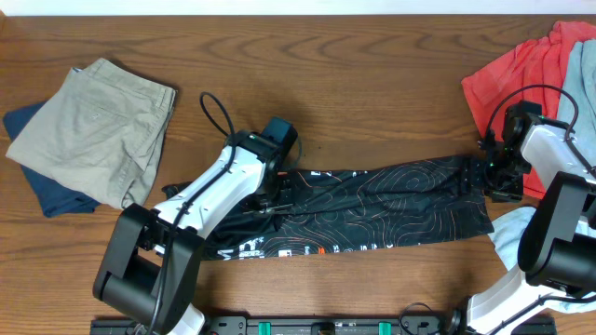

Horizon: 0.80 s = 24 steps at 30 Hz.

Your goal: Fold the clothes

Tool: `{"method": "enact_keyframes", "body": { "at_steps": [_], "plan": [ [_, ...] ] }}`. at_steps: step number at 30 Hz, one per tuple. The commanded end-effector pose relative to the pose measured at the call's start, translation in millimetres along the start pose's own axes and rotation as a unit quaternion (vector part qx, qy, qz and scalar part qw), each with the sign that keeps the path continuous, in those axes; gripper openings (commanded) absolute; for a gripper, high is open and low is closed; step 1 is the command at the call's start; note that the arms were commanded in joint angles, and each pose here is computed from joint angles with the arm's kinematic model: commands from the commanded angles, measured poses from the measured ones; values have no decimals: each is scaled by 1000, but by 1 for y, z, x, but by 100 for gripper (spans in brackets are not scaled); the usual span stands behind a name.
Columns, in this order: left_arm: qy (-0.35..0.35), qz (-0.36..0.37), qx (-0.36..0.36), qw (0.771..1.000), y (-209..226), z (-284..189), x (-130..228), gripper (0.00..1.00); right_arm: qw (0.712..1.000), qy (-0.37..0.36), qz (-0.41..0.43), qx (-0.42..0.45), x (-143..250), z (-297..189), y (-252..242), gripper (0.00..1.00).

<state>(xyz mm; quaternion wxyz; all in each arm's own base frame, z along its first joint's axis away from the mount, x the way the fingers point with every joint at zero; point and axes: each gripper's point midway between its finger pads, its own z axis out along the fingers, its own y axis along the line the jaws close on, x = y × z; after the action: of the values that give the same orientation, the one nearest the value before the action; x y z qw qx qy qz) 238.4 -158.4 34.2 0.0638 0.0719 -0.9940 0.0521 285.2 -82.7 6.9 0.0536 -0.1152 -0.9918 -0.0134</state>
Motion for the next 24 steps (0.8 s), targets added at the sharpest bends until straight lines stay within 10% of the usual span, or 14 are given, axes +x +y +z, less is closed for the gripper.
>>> {"method": "enact_keyframes", "body": {
  "at_steps": [1,24],
  "plan": [
    [-6,-3,5,1000,3,-5,-3,43,1000,1,-1,-2,1,0,-2,75],
    [-173,-100,27,979,69,-116,-34,44,994,-20,-96,-55,3,19,13,75]
  ]
}}
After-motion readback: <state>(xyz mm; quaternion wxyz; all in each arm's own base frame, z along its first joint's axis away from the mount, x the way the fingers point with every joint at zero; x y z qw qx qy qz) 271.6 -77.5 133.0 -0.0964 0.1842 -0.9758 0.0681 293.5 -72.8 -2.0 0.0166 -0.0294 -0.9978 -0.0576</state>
